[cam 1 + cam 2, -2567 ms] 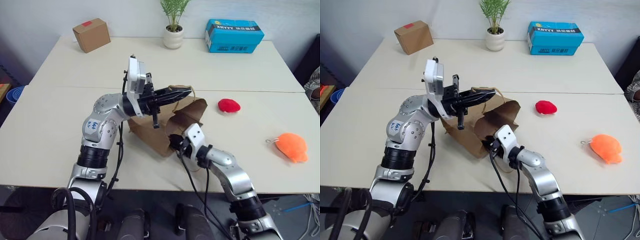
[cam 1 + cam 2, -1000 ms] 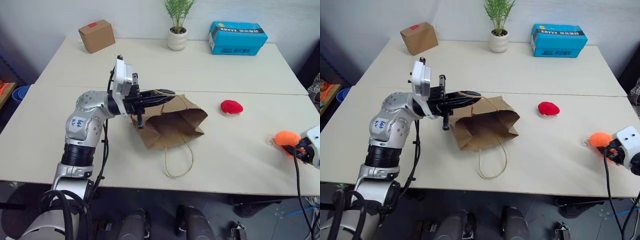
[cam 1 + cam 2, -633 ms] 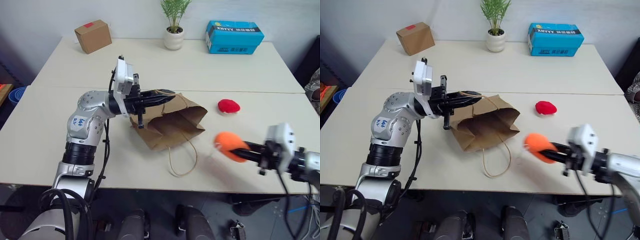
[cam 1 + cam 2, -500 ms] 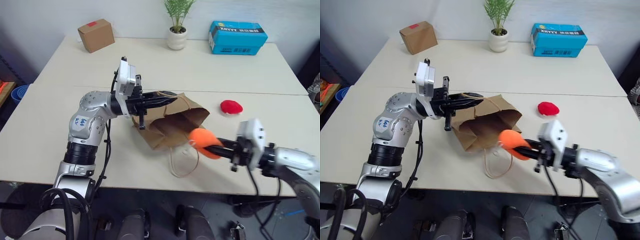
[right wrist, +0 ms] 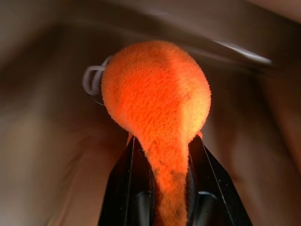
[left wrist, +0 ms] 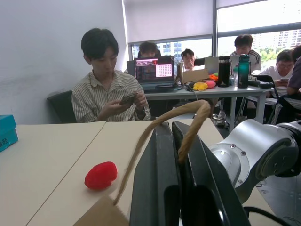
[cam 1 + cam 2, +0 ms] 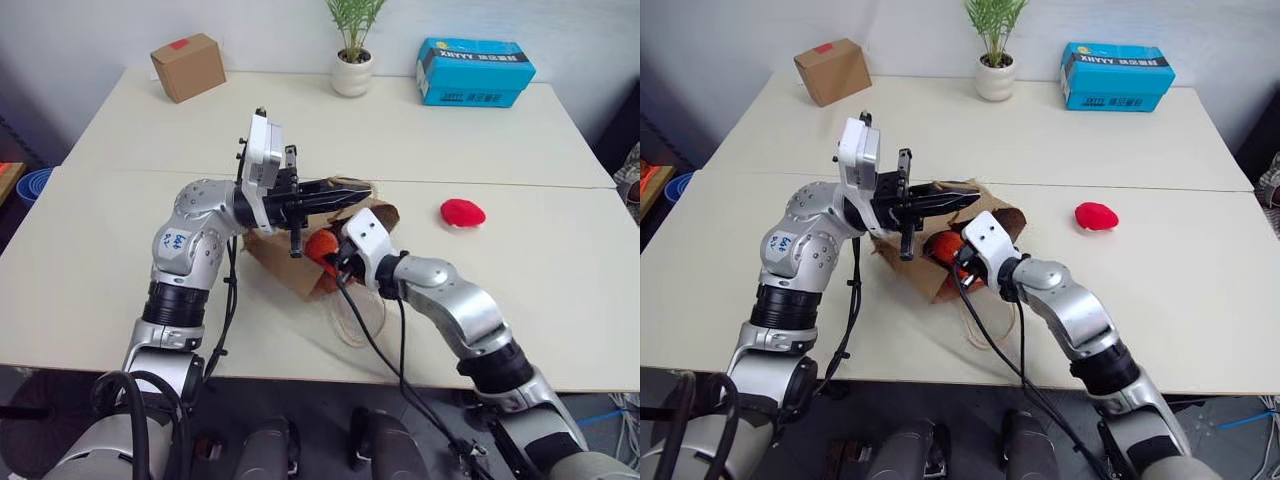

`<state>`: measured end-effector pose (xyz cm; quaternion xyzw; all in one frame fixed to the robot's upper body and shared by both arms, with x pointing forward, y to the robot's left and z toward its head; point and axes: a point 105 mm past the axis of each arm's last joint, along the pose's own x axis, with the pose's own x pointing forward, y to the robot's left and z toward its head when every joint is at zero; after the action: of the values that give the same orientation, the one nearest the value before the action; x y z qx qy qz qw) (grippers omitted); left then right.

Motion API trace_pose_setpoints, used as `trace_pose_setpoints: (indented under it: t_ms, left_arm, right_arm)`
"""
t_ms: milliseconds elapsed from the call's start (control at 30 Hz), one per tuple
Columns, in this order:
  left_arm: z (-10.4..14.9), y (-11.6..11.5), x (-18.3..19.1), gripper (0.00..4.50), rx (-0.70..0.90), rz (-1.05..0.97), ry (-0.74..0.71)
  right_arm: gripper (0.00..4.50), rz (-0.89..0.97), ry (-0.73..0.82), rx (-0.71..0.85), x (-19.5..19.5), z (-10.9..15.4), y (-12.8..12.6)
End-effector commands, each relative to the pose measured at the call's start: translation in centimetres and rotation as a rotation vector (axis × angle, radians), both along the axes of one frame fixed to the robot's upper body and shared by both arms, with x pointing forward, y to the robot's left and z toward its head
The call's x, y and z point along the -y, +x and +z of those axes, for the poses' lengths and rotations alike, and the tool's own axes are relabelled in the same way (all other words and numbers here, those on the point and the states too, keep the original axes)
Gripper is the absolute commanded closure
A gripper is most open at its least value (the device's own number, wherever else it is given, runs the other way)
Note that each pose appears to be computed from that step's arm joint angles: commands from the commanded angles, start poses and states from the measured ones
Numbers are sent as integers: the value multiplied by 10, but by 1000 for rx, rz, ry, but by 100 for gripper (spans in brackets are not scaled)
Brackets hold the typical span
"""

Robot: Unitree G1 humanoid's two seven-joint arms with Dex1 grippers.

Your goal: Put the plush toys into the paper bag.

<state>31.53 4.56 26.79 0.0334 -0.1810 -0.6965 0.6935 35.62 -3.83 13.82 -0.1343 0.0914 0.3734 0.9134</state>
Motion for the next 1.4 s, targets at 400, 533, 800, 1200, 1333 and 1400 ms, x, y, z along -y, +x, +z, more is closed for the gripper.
trace_pose_setpoints:
  t_ms: [400,533,800,1200,1333,1400]
  left_arm:
    - [4,7,-19,450,32,75,-36]
    - [5,7,-22,450,38,84,-32]
    - [5,8,-26,450,44,93,-15]
    - [13,9,-28,450,23,90,-36]
    - [15,13,-31,450,16,115,-60]
    - [20,16,-34,450,6,133,-96]
  right_arm:
    - [4,190,235,248,84,56,-81]
    - [4,54,257,261,133,53,-101]
    - [4,-371,203,268,234,19,-143]
    - [4,-393,21,285,245,18,-78]
    - [4,-364,-26,235,229,29,-19]
    - [4,-376,-43,201,225,34,13]
